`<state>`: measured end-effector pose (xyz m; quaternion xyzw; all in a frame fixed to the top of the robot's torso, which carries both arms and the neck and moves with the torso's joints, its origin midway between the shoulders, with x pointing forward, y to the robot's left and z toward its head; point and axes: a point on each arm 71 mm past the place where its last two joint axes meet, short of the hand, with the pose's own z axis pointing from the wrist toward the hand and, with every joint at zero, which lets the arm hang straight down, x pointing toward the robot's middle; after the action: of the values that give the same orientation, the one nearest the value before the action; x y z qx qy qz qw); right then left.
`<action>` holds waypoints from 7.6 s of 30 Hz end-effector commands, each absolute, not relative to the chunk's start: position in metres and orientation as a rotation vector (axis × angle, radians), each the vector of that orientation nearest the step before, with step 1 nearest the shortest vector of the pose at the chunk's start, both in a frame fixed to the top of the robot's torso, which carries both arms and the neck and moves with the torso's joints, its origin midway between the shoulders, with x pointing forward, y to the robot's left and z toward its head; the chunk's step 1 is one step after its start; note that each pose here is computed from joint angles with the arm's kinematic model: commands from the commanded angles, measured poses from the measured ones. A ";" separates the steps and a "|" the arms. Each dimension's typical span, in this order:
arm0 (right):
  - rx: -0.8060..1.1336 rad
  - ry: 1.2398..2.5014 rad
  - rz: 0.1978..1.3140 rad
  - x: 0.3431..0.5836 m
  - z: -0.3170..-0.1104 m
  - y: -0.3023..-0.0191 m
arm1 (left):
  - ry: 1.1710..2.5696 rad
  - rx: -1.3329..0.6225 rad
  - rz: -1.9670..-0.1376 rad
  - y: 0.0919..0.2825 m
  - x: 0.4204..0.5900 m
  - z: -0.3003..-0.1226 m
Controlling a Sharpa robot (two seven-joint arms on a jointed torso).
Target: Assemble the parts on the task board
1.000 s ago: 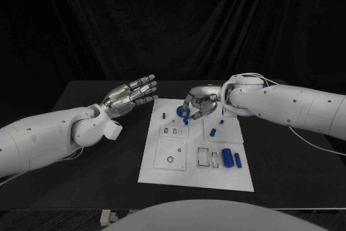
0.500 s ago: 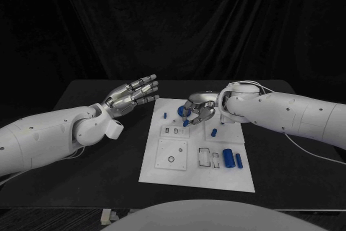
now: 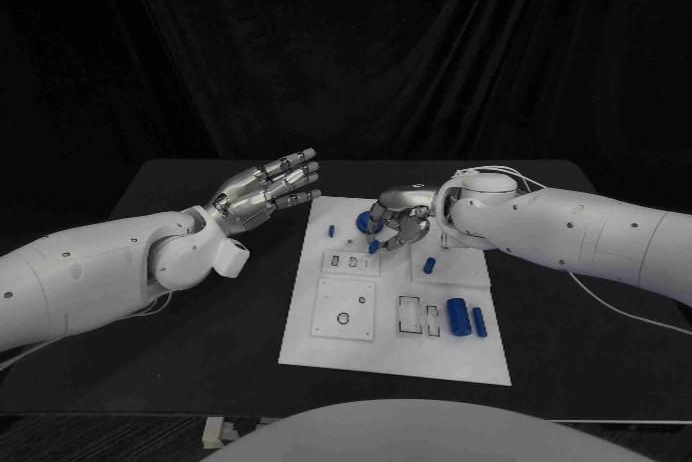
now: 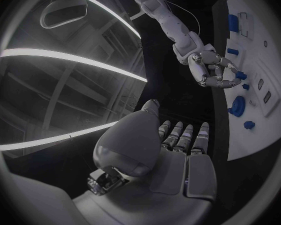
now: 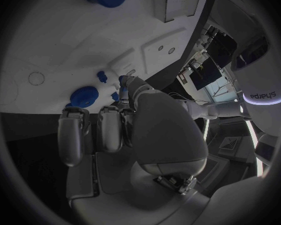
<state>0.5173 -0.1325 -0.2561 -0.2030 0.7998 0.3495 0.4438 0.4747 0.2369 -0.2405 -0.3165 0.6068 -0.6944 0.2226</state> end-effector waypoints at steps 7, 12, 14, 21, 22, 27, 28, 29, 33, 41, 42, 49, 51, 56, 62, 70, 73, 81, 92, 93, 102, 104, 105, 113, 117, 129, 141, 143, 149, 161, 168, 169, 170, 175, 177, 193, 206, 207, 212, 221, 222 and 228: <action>-0.509 2.011 0.833 0.517 -0.263 -0.133 | 1.661 -0.871 -1.944 0.235 0.474 -0.239; -0.511 2.027 0.838 0.516 -0.267 -0.133 | 1.661 -0.870 -1.946 0.234 0.474 -0.239; -0.512 2.033 0.841 0.515 -0.269 -0.132 | 1.661 -0.870 -1.946 0.234 0.474 -0.239; -0.512 2.047 0.844 0.513 -0.274 -0.132 | 1.661 -0.870 -1.947 0.234 0.474 -0.239; -0.511 2.049 0.844 0.513 -0.274 -0.132 | 1.661 -0.870 -1.946 0.234 0.474 -0.239; -0.510 2.051 0.843 0.513 -0.275 -0.133 | 1.664 -0.871 -1.946 0.234 0.474 -0.239; -0.510 2.052 0.843 0.513 -0.276 -0.133 | 1.665 -0.871 -1.946 0.234 0.473 -0.239; -0.510 2.053 0.844 0.513 -0.276 -0.133 | 1.665 -0.871 -1.947 0.234 0.473 -0.239; -0.512 2.059 0.845 0.512 -0.276 -0.132 | 1.667 -0.871 -1.949 0.234 0.473 -0.240; -0.515 2.063 0.849 0.512 -0.277 -0.132 | 1.669 -0.871 -1.951 0.233 0.473 -0.240; -0.516 2.061 0.851 0.512 -0.277 -0.132 | 1.669 -0.871 -1.951 0.233 0.473 -0.240; -0.519 2.056 0.859 0.511 -0.276 -0.131 | 1.668 -0.870 -1.955 0.233 0.473 -0.240; -0.519 2.057 0.859 0.511 -0.276 -0.131 | 1.666 -0.870 -1.955 0.233 0.473 -0.240; -0.521 2.058 0.860 0.511 -0.276 -0.131 | 1.665 -0.871 -1.953 0.233 0.473 -0.240; -0.521 2.058 0.862 0.511 -0.276 -0.131 | 1.665 -0.871 -1.953 0.233 0.473 -0.240; -0.519 2.046 0.864 0.510 -0.276 -0.131 | 1.668 -0.872 -1.950 0.234 0.473 -0.240; -0.517 2.025 0.870 0.511 -0.274 -0.133 | 1.669 -0.873 -1.949 0.234 0.473 -0.240; -0.535 1.859 0.934 0.514 -0.257 -0.140 | 1.664 -0.874 -1.942 0.235 0.473 -0.240; -0.500 1.660 1.073 0.514 -0.196 -0.171 | 1.659 -0.877 -1.925 0.236 0.474 -0.241; -0.484 1.651 1.085 0.513 -0.191 -0.175 | 1.658 -0.877 -1.923 0.236 0.475 -0.241; -0.292 1.640 1.140 0.508 -0.167 -0.217 | 1.641 -0.749 -1.812 0.239 0.477 -0.236; -0.260 1.646 1.139 0.507 -0.165 -0.225 | 1.639 -0.674 -1.774 0.238 0.479 -0.231; -0.244 1.648 1.138 0.506 -0.165 -0.229 | 1.638 -0.629 -1.752 0.237 0.481 -0.226; -0.125 1.661 1.146 0.497 -0.163 -0.251 | 1.691 -0.213 -1.533 0.221 0.506 -0.187; -0.064 1.639 1.165 0.489 -0.166 -0.261 | 1.816 0.042 -1.324 0.202 0.519 -0.174; 0.006 1.615 1.163 0.472 -0.185 -0.281 | 1.949 0.448 -0.856 0.143 0.540 -0.166; 0.063 1.620 1.147 0.470 -0.188 -0.286 | 2.200 0.510 -0.562 0.100 0.536 -0.182; 0.070 1.621 1.142 0.470 -0.188 -0.286 | 2.217 0.523 -0.545 0.094 0.536 -0.183; 0.081 1.632 1.136 0.469 -0.189 -0.282 | 2.268 0.547 -0.461 0.080 0.533 -0.186; 0.087 1.663 1.142 0.470 -0.192 -0.276 | 2.343 0.567 -0.301 0.062 0.532 -0.196; 0.093 1.686 1.138 0.471 -0.194 -0.274 | 2.367 0.573 -0.298 0.055 0.531 -0.206; 0.094 1.689 1.138 0.471 -0.195 -0.274 | 2.369 0.572 -0.298 0.054 0.531 -0.208; 0.095 1.692 1.137 0.471 -0.195 -0.274 | 2.370 0.571 -0.298 0.053 0.531 -0.209; 0.102 1.709 1.131 0.471 -0.198 -0.274 | 2.372 0.561 -0.300 0.051 0.532 -0.214; 0.105 1.714 1.130 0.471 -0.199 -0.274 | 2.374 0.560 -0.302 0.049 0.532 -0.215; 0.114 1.730 1.122 0.471 -0.203 -0.273 | 2.437 0.503 -0.350 0.038 0.530 -0.230; 0.108 1.734 1.134 0.471 -0.203 -0.269 | 2.458 0.475 -0.335 0.038 0.530 -0.241; 0.108 1.733 1.134 0.471 -0.203 -0.269 | 2.459 0.474 -0.335 0.038 0.530 -0.242; 0.109 1.734 1.133 0.470 -0.203 -0.269 | 2.459 0.467 -0.342 0.039 0.529 -0.245; 0.111 1.739 1.131 0.471 -0.203 -0.269 | 2.471 0.465 -0.330 0.042 0.529 -0.248; 0.110 1.740 1.132 0.471 -0.203 -0.269 | 2.473 0.465 -0.327 0.042 0.529 -0.248; 0.109 1.744 1.135 0.471 -0.204 -0.268 | 2.480 0.458 -0.319 0.043 0.529 -0.251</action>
<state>0.4709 -0.2680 -0.2015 0.0406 0.7161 0.4737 0.5111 0.5307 0.0448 -0.2502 0.1717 0.9299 -0.1184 0.3030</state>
